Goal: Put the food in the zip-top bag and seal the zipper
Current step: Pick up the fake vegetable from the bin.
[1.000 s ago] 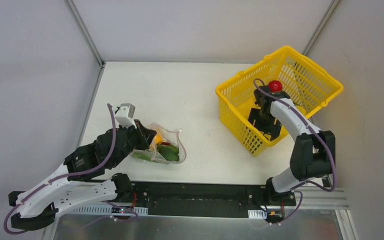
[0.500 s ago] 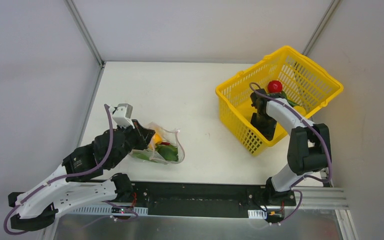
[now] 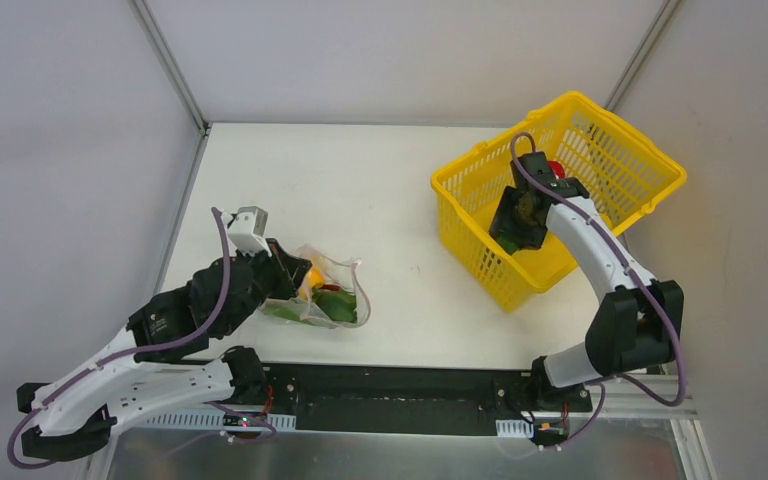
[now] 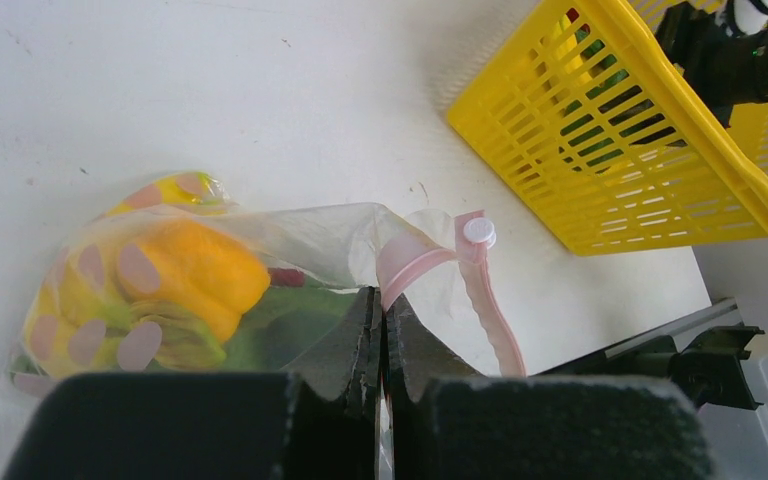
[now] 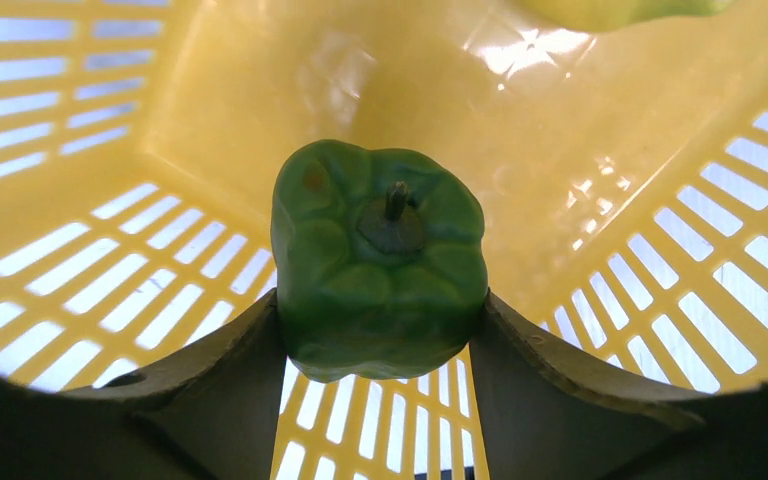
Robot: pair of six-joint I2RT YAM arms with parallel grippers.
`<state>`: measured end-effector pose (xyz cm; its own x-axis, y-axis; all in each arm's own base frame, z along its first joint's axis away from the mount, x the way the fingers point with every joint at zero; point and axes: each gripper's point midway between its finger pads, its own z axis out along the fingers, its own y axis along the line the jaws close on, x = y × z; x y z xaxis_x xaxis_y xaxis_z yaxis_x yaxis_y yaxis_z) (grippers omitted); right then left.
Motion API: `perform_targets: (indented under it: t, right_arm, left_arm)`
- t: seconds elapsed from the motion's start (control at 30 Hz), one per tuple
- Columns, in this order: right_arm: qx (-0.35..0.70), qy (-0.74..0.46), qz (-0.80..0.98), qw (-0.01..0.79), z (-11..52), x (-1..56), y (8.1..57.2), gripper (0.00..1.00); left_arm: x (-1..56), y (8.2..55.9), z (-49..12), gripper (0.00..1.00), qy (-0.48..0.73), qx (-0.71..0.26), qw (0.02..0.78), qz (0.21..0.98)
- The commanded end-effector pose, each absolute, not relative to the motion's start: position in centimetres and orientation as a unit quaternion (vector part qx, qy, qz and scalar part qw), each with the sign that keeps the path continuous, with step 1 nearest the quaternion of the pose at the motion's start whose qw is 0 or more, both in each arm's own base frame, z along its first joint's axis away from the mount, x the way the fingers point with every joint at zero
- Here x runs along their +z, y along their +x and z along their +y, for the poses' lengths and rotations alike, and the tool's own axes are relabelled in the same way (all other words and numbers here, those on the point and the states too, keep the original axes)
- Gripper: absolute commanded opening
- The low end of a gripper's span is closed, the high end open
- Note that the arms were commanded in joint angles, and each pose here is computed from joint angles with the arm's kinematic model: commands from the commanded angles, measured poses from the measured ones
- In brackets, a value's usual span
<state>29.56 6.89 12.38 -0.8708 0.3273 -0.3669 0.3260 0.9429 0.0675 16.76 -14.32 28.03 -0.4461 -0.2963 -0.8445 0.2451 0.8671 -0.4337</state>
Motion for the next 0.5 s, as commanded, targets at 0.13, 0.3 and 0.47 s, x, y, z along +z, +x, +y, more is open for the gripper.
perform_targets:
  t: [0.13, 0.3, 0.47]
  right_arm:
    - [0.083, 0.187, 0.911, 0.359, 7.9, 21.2, 32.8, 0.42]
    - [0.151, 0.191, 0.855, 0.458, 8.5, 27.6, 32.8, 0.42]
    - [0.202, 0.183, 0.818, 0.506, 9.1, 32.1, 31.6, 0.42]
  left_arm:
    - [27.9, 17.0, -14.8, 0.02, -0.034, -0.263, 0.516, 0.814]
    - [27.9, 17.0, -15.3, 0.02, -0.038, -0.272, 0.507, 0.817]
    - [27.6, 17.0, -16.0, 0.02, -0.045, -0.283, 0.498, 0.818]
